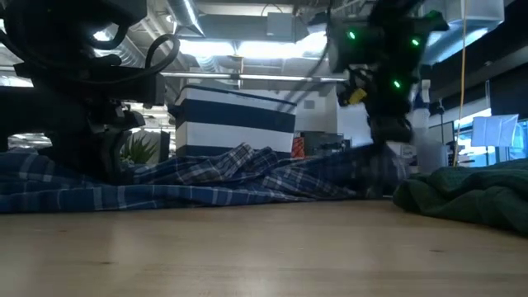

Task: Fold Laundry from Bin
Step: Fold the blue checkered pants

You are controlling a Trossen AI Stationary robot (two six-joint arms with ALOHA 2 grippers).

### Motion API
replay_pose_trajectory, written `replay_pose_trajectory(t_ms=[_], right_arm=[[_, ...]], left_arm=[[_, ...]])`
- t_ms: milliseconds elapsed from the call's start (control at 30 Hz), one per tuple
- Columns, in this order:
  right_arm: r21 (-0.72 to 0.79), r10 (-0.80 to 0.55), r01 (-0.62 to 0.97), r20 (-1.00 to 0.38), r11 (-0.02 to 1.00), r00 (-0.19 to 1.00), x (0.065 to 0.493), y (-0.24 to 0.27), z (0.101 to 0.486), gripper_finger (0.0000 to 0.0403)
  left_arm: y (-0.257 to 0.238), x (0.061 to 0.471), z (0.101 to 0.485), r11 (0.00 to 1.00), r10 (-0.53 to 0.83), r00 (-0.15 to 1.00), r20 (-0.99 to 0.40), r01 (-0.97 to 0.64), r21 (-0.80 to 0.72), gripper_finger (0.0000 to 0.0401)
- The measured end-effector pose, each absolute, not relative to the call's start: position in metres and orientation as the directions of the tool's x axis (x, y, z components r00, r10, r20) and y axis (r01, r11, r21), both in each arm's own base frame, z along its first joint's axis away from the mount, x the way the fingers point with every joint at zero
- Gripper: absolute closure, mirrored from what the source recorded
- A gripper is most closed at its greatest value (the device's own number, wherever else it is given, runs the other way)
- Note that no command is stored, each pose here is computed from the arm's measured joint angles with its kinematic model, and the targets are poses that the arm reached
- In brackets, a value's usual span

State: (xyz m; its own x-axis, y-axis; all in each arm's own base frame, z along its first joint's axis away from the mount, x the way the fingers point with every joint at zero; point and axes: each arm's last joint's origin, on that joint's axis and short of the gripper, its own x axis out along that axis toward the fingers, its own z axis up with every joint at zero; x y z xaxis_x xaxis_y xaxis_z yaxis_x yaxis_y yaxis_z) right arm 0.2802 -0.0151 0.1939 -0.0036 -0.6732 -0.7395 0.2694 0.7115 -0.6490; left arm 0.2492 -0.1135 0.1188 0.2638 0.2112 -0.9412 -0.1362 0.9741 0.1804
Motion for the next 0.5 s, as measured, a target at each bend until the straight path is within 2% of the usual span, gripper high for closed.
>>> replay_pose_trajectory(t_ms=[267,500], right_arm=[[-0.700,-0.745,0.299,-0.664,0.648,0.062,0.294,-0.064,0.251,0.0400],[-0.635,-0.687,0.278,-0.708,0.721,0.163,0.302,-0.103,0.259,0.0400]], left_arm=[[-0.115,0.249,0.119,0.975,0.207,0.266,-0.942,-0.131,0.177,0.0400],[-0.115,0.249,0.119,0.975,0.206,0.265,-0.942,-0.132,0.176,0.0400]])
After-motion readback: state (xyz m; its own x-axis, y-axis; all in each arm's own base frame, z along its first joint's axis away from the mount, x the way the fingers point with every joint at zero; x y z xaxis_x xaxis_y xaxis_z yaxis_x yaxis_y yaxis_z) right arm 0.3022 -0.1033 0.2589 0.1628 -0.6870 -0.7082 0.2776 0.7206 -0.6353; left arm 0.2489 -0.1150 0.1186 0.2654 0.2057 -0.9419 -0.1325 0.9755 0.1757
